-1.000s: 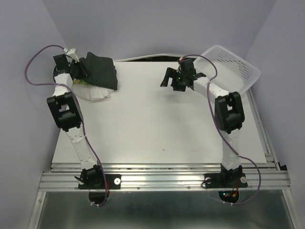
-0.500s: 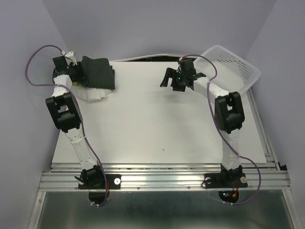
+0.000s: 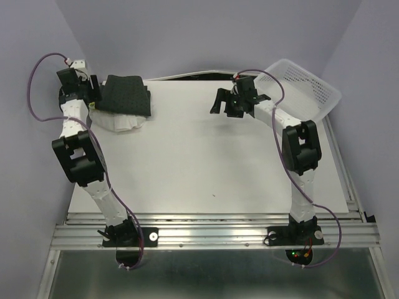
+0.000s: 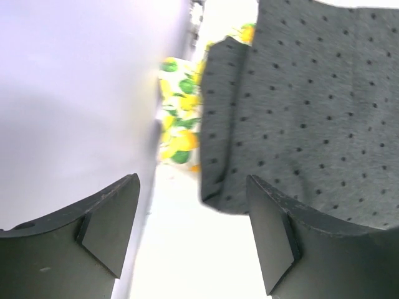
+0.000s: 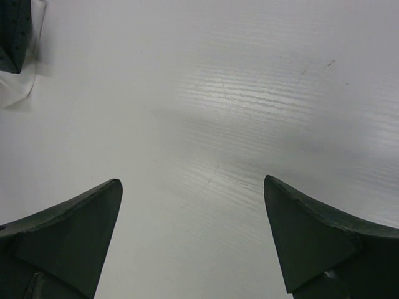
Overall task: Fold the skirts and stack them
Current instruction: Neatly place the folded skirt to the corner
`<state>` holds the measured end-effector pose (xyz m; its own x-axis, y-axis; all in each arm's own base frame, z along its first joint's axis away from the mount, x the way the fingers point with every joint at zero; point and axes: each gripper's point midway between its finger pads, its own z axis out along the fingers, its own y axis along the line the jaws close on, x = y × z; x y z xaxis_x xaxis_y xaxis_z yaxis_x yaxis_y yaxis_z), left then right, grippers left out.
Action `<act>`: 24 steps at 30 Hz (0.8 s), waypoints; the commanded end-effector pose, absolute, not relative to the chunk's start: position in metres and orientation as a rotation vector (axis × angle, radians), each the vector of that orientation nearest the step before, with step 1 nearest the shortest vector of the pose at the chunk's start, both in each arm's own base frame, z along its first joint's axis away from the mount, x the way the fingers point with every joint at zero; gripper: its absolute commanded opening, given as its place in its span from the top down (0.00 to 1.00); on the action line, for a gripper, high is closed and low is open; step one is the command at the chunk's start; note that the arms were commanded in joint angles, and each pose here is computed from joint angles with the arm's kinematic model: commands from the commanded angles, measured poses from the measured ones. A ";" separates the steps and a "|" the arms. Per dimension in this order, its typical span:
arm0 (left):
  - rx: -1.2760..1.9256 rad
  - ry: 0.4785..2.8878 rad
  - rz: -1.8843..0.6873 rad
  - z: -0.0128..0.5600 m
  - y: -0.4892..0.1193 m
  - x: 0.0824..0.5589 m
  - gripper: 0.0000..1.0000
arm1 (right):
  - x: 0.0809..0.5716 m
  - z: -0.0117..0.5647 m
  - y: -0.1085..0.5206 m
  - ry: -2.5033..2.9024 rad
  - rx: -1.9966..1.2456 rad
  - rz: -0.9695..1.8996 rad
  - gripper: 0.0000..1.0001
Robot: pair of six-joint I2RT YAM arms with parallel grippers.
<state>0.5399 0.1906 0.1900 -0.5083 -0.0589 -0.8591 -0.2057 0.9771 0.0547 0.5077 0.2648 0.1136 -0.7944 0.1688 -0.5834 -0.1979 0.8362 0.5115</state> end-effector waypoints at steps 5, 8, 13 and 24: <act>0.000 1.930 0.254 0.266 0.181 0.508 0.36 | 0.490 0.158 0.258 2.272 -0.199 0.744 0.00; 0.073 1.957 0.186 0.262 0.163 0.514 0.46 | 0.482 0.154 0.256 2.283 -0.232 0.747 0.00; 0.094 2.025 0.162 0.230 0.159 0.528 0.56 | 0.473 0.149 0.252 2.306 -0.283 0.724 0.00; -0.060 2.214 0.194 0.139 0.184 0.542 0.62 | 0.469 0.133 0.231 2.367 -0.289 0.605 0.00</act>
